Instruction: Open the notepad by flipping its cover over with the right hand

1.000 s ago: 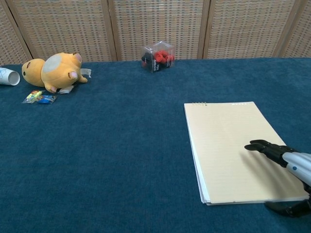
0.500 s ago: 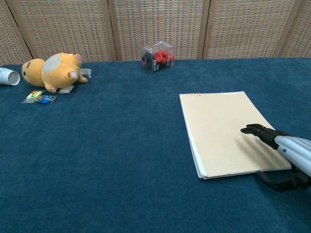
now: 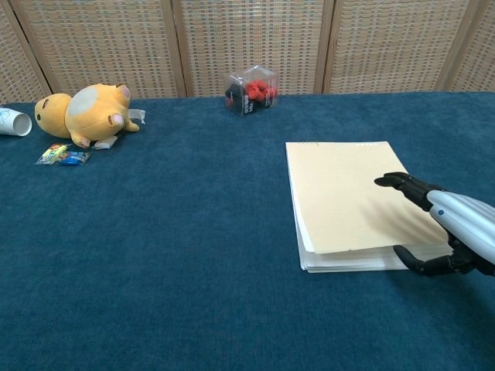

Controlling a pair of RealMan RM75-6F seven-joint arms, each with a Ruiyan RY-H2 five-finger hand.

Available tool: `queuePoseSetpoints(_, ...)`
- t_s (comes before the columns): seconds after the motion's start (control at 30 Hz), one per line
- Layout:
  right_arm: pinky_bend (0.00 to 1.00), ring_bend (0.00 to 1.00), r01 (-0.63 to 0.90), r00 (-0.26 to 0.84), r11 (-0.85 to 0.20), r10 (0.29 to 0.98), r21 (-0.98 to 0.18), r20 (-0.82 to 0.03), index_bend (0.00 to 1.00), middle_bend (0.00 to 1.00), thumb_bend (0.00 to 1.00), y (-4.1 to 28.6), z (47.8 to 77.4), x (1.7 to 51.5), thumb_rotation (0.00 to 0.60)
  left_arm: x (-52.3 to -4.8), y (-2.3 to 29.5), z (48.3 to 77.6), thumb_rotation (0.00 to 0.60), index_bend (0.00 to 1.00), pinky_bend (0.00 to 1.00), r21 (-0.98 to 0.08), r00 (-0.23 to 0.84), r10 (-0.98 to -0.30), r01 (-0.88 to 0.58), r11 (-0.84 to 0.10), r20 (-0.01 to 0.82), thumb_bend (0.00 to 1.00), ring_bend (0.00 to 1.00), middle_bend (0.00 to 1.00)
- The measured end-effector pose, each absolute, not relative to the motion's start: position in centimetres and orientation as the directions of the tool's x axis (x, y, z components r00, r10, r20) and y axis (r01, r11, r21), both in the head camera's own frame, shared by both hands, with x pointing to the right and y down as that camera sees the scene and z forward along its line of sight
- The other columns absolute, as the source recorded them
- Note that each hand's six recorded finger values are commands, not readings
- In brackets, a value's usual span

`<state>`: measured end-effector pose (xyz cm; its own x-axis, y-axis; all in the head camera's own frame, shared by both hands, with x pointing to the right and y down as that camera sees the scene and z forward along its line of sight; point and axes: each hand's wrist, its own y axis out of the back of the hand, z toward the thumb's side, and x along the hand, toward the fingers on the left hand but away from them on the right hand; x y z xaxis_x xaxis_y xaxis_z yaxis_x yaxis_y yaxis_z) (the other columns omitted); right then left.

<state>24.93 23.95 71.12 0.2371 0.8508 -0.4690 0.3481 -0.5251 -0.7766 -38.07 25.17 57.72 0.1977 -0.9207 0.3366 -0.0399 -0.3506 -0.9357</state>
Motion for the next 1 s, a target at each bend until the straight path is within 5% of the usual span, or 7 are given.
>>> queuePoseSetpoints(0.73,0.00,0.00,0.303,0.198,-0.544,0.839,-0.782,-0.507,0.07,0.00,0.50,21.4,72.7,24.5,0.600,-38.1,25.1,57.8,0.600,0.00,0.07,-0.934,0.195,-0.920,-0.043,-0.356,0.341,0.00,0.00,0.00)
queuePoseSetpoints(1.0,0.00,0.00,0.300,0.174,-0.502,0.865,-0.811,-0.471,0.09,0.00,0.60,18.9,72.3,24.5,0.600,-38.1,25.1,57.9,0.600,0.00,0.07,-0.932,0.194,-0.919,-0.044,-0.359,0.345,0.00,0.00,0.00)
